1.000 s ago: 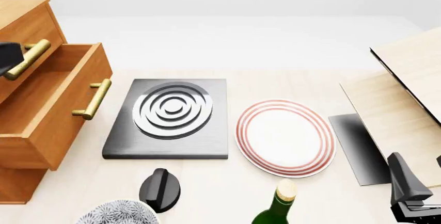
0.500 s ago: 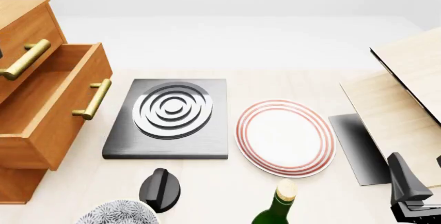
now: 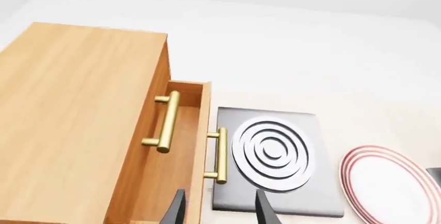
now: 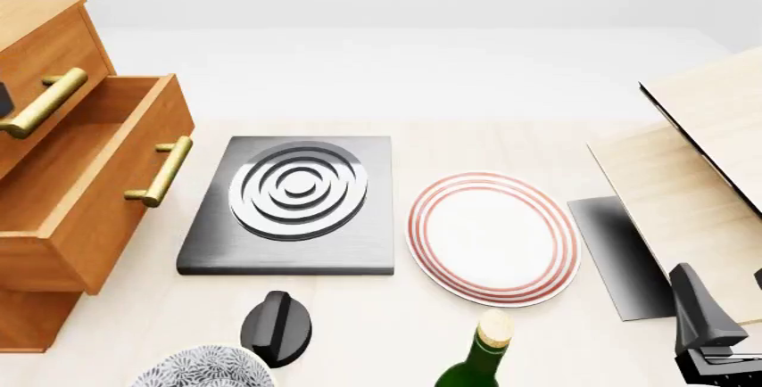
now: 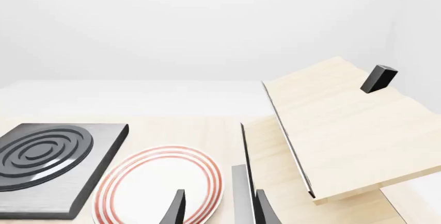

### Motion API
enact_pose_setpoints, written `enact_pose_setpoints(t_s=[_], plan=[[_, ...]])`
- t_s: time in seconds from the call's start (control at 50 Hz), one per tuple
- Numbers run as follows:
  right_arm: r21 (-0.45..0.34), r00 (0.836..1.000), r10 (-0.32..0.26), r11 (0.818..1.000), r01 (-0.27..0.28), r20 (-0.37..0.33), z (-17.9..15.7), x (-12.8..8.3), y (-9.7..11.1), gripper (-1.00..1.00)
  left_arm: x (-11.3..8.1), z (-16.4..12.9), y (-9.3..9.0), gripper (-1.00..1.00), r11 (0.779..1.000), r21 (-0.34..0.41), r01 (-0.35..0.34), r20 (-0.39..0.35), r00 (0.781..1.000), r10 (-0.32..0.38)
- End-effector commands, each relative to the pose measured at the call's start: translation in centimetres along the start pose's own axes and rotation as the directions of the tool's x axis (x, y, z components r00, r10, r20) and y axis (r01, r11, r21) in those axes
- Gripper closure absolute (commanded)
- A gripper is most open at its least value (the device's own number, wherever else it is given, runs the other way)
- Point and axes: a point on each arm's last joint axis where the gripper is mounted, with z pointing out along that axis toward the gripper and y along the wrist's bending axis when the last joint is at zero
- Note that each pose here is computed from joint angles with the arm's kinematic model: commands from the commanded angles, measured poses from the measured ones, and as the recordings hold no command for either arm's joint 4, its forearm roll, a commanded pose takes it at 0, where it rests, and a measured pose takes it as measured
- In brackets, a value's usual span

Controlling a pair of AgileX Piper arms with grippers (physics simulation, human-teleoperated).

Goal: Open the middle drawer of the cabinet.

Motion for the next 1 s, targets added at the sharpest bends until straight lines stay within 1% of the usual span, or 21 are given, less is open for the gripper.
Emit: enact_pose_setpoints(t_s=[0.02,0.06,0.1,0.14,0.3,0.32,0.36,0.4,0.72,0.84,0.94,1.0], plan=[[0.000,1.000,0.001,1.000,-0.001,0.005,0.0,-0.1,0.0,-1.00,0.7,1.0,0.4,-1.00,0.998,-0.035,0.061,-0.015,0.998,-0.061],[0.000,1.000,0.001,1.000,-0.001,0.004,0.0,-0.1,0.0,-1.00,0.9,1.4,0.5,-1.00,0.997,-0.039,0.067,-0.023,0.997,-0.068],[0.000,1.000,0.001,1.000,-0.001,0.005,0.0,-0.1,0.0,-1.00,1.2,1.9,0.5,-1.00,0.995,-0.038,0.091,-0.044,0.995,-0.093],[0.000,1.000,0.001,1.000,-0.001,0.004,0.0,-0.1,0.0,-1.00,1.1,1.9,0.5,-1.00,0.995,-0.042,0.088,-0.035,0.995,-0.090],[0.000,1.000,0.001,1.000,-0.001,0.005,0.0,-0.1,0.0,-1.00,1.5,2.5,0.7,-1.00,0.993,-0.059,0.102,-0.046,0.993,-0.105],[0.000,1.000,0.001,1.000,-0.001,0.004,0.0,-0.1,0.0,-1.00,1.6,2.8,0.7,-1.00,0.993,-0.058,0.107,-0.056,0.992,-0.110],[0.000,1.000,0.001,1.000,-0.001,0.004,0.0,-0.1,0.0,-1.00,1.5,2.7,0.8,-1.00,0.992,-0.065,0.106,-0.046,0.993,-0.109],[0.000,1.000,0.001,1.000,-0.001,0.004,0.0,-0.1,0.0,-1.00,1.6,2.9,0.9,-1.00,0.991,-0.071,0.111,-0.052,0.992,-0.114],[0.000,1.000,0.001,1.000,-0.001,0.005,0.0,-0.1,0.0,-1.00,2.0,4.0,1.2,-1.00,0.990,-0.088,0.113,-0.060,0.991,-0.118],[0.000,1.000,0.001,1.000,-0.001,0.004,0.0,-0.1,0.0,-1.00,2.2,4.4,1.3,-1.00,0.991,-0.090,0.103,-0.065,0.992,-0.109],[0.000,1.000,0.001,1.000,-0.001,0.004,0.0,-0.1,0.0,-1.00,3.1,5.5,1.5,-1.00,0.991,-0.100,0.092,-0.089,0.991,-0.101],[0.000,1.000,0.001,1.000,-0.001,0.004,0.0,-0.1,0.0,-1.00,3.1,5.7,1.6,-1.00,0.990,-0.106,0.094,-0.089,0.991,-0.103]])
